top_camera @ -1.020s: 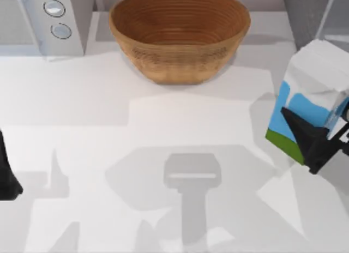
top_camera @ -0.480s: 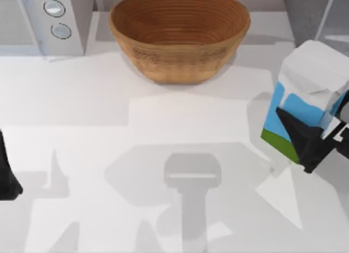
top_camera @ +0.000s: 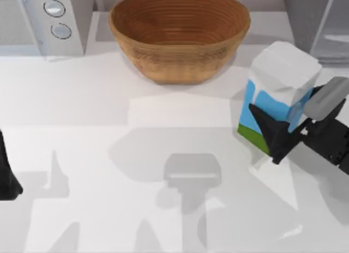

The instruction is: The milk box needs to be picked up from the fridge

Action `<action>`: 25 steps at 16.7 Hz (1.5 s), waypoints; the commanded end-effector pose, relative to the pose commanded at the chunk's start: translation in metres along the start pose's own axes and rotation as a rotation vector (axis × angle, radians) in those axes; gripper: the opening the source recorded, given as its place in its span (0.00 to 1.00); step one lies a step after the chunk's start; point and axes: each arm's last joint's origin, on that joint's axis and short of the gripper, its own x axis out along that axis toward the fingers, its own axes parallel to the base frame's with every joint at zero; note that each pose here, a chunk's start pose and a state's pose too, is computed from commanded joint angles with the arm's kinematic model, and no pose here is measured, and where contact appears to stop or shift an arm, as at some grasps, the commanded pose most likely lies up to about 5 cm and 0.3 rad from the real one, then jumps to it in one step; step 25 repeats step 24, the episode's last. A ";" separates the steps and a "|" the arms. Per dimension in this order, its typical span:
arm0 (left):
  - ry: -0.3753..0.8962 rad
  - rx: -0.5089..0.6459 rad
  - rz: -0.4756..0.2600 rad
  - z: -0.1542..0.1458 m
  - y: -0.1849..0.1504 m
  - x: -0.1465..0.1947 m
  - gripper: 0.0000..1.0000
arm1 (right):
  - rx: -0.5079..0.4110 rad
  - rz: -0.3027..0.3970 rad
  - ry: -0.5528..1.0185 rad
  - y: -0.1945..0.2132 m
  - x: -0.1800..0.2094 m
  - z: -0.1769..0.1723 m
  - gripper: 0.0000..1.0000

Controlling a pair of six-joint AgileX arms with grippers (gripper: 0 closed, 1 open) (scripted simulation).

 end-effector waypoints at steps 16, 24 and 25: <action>0.000 0.000 0.000 0.000 0.000 0.000 1.00 | -0.001 -0.001 -0.001 0.000 0.003 -0.002 0.83; 0.000 0.000 0.000 0.000 0.000 0.000 1.00 | -0.001 -0.001 -0.001 0.000 0.003 -0.002 1.00; 0.000 0.000 0.000 0.000 0.000 0.000 1.00 | -0.001 -0.001 -0.001 0.000 0.003 -0.002 1.00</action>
